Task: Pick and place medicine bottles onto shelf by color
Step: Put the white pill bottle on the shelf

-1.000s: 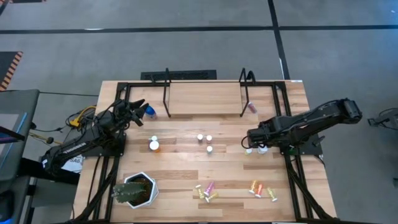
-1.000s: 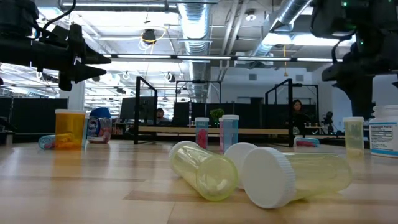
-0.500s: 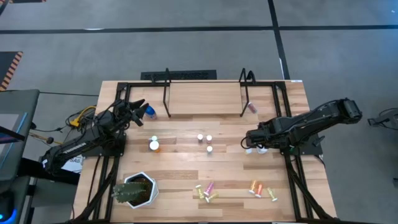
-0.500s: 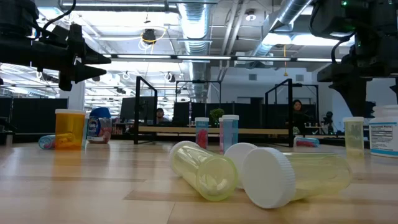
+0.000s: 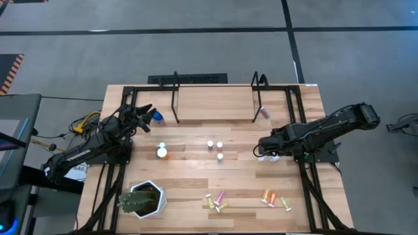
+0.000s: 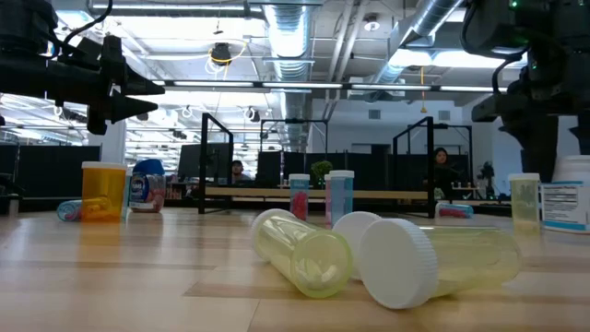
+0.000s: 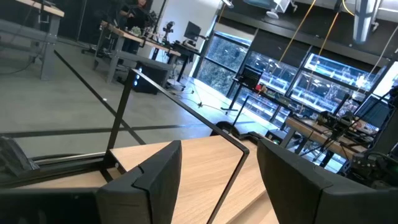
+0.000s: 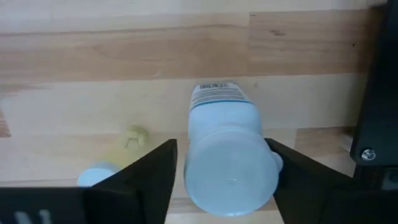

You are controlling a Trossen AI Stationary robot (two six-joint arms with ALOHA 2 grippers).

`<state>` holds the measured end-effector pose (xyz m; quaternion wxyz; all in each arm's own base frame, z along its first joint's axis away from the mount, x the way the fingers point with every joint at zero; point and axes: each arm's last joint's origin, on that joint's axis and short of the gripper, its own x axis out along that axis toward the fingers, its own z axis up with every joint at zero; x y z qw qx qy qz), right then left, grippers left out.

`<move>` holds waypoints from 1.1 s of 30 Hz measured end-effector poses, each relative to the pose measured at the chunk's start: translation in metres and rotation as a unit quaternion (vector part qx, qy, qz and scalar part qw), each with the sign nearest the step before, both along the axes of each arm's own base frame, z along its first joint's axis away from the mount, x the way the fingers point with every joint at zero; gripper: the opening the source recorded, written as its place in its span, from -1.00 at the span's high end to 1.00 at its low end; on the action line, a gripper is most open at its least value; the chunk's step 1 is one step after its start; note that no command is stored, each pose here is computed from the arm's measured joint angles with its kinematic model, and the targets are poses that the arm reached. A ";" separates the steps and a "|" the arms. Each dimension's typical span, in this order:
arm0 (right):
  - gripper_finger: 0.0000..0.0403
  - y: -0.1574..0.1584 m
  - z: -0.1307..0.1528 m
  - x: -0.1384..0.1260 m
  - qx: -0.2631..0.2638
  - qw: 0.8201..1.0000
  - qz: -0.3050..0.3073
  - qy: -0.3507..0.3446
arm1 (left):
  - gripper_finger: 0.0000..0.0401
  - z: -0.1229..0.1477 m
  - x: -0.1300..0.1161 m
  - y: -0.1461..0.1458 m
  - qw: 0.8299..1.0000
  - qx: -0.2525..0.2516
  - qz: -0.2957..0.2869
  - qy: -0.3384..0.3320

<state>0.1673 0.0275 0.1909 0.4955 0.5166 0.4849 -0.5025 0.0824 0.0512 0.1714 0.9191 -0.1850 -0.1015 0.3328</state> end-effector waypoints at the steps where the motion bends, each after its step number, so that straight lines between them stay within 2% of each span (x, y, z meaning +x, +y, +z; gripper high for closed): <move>1: -0.19 0.000 0.000 0.000 0.000 1.000 0.000 0.000 | 0.01 0.000 0.000 0.000 1.000 0.000 0.000 0.000; 8: 0.08 0.000 0.000 0.003 0.002 1.000 0.000 -0.015 | 0.01 0.000 0.000 0.000 1.000 0.000 0.000 0.000; 12: 0.13 0.001 0.009 0.009 -0.004 0.999 0.004 -0.036 | 0.01 0.000 0.000 0.000 1.000 0.000 0.000 0.000; 18: 0.00 -0.001 0.031 0.018 -0.064 0.990 0.109 -0.067 | 0.01 0.000 0.000 0.000 1.000 0.000 0.000 0.000; 25: -0.01 -0.008 0.053 0.039 -0.099 0.958 0.256 -0.087 | 0.01 0.000 0.000 0.000 1.000 0.000 0.000 0.000; 30: 0.01 -0.019 0.063 0.065 -0.099 0.912 0.390 -0.075 | 0.01 0.000 0.000 0.000 1.000 0.000 0.000 0.000; 33: 0.00 -0.029 0.067 0.079 -0.091 0.884 0.456 -0.041 | 0.01 0.000 0.000 0.000 1.000 0.000 0.000 0.000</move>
